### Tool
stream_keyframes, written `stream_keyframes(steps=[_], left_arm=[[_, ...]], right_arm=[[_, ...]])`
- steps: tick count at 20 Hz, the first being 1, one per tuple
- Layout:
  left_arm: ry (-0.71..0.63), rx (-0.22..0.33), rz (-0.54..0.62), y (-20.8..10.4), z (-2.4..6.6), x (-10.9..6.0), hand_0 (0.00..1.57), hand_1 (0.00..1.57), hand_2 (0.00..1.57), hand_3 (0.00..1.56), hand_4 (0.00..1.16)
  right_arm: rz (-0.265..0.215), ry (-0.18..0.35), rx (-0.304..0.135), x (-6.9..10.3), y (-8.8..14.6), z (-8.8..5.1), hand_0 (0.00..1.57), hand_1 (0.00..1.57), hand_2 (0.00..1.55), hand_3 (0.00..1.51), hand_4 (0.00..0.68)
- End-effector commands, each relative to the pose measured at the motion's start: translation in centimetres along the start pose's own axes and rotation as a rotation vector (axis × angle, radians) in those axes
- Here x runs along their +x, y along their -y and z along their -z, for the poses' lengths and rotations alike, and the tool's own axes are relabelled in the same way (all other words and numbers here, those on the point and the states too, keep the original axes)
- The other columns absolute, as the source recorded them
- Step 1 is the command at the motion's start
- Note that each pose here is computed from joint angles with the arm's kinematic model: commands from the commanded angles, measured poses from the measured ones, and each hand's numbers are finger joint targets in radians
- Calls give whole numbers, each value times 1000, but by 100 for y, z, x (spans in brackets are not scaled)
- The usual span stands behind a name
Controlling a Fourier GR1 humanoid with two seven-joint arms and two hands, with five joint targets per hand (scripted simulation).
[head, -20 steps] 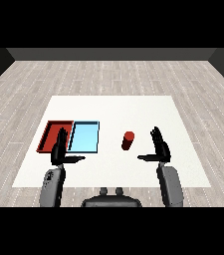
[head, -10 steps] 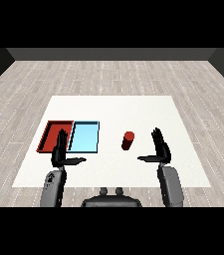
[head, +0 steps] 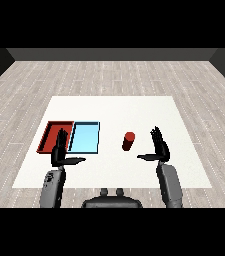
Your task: Pick the red can and put it in the red box
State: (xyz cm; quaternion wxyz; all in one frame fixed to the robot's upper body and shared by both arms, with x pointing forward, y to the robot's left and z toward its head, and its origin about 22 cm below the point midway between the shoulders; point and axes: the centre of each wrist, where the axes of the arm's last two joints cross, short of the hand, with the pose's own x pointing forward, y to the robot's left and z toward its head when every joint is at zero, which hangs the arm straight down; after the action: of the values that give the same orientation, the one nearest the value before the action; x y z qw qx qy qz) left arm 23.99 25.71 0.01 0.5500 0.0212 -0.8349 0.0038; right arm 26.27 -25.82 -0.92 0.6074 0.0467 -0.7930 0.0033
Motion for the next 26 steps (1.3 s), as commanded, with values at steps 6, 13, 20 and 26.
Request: stream_keyframes(steps=[6, 13, 20, 26], left_arm=[[-4, 5, -6, 44, 62, 282, 0, 0, 0, 0, 0], [-9, 19, -42, 3, 36, 9, 0, 0, 0, 0, 0], [-5, 21, -39, 56, 154, 98, 0, 0, 0, 0, 0], [1, 18, -41, -40, 56, 244, 0, 0, 0, 0, 0]], right_arm=[[52, -11, 17, -232, -174, 264, 0, 0, 0, 0, 0], [96, -45, -11, -379, -70, 449, 0, 0, 0, 0, 0], [128, -49, -11, -521, -290, 241, 0, 0, 0, 0, 0], [163, -86, 4, -514, -519, 417, 0, 0, 0, 0, 0]])
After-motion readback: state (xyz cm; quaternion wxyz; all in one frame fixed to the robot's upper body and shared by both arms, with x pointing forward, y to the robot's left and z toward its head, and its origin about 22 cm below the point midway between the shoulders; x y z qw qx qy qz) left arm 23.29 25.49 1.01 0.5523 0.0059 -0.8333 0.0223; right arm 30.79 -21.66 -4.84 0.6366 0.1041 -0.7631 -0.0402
